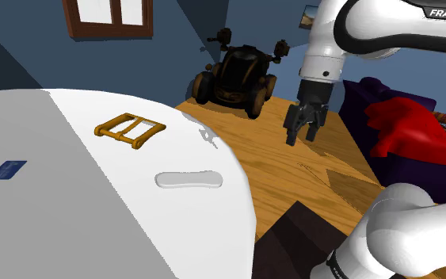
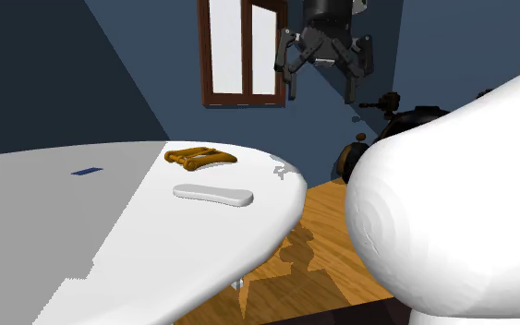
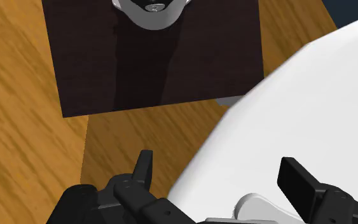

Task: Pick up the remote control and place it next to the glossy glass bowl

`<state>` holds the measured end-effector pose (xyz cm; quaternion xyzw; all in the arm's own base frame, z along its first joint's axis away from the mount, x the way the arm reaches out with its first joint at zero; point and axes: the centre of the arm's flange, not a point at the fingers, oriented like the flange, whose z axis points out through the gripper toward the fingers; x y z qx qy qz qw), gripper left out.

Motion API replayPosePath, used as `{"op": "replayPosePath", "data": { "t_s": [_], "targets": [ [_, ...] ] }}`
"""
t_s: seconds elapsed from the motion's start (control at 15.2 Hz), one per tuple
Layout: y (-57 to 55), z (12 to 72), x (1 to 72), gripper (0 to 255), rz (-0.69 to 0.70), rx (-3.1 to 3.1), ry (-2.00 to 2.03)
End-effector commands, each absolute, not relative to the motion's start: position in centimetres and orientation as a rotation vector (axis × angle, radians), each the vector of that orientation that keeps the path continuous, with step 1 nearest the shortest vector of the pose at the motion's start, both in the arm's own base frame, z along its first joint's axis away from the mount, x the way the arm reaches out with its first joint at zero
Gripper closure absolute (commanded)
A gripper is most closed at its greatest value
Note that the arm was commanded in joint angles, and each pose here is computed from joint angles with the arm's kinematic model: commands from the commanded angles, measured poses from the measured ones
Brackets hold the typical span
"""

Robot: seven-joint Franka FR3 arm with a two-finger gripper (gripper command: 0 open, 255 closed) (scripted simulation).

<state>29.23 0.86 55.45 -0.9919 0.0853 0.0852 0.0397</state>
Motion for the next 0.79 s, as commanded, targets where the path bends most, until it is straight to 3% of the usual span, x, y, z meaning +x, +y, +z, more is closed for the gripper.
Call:
{"op": "replayPosePath", "data": {
  "t_s": [0.0, 0.73],
  "targets": [
    [0.9, 55.4, 29.2, 0, 0.261, -3.04, 0.262],
    [5.8, 47.4, 39.6, 0, 0.162, -3.063, -0.466]
  ]
}}
